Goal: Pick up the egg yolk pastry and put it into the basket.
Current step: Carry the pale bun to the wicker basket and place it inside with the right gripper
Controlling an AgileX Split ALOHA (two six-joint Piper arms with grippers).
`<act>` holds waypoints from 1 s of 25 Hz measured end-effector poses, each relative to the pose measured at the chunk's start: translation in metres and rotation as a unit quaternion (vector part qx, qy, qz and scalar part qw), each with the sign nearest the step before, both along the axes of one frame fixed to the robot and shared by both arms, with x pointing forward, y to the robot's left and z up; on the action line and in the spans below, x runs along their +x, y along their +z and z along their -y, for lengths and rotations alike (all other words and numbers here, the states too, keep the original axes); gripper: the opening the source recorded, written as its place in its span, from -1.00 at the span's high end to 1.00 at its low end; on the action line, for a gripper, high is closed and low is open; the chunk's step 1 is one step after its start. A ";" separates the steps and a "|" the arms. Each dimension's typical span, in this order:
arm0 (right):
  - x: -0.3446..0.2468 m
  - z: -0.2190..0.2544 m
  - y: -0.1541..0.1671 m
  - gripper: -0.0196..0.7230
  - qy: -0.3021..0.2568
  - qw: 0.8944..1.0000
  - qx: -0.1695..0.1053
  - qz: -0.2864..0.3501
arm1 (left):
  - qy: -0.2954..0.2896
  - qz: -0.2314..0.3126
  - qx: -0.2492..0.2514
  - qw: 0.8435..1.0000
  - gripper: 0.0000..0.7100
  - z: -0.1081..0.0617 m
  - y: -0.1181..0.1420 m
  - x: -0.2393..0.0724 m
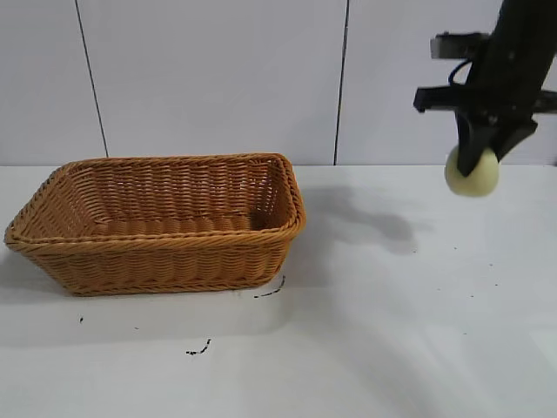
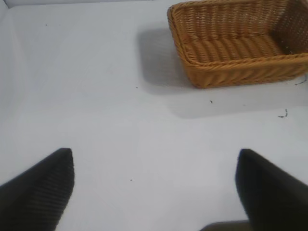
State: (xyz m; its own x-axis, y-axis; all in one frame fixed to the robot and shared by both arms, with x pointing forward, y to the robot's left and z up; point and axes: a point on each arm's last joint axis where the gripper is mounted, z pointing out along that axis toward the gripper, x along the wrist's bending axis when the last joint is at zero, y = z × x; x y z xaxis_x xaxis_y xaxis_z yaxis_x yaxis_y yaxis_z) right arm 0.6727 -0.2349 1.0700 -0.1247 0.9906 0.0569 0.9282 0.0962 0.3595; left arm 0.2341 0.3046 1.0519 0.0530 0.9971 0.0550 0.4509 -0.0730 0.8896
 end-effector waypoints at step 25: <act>-0.018 -0.255 -0.110 0.57 0.237 0.963 0.051 0.114 | 0.000 0.000 0.000 1.000 -0.95 0.000 0.000 0.000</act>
State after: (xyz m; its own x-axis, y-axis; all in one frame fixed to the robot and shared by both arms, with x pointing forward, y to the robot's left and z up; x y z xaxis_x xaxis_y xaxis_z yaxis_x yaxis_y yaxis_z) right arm 0.6550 0.0205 0.9597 -0.5824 0.8100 0.0684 0.6847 0.4434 0.5785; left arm 0.2341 0.3046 1.0519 0.0530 0.9971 0.0550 0.4509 -0.0730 0.8896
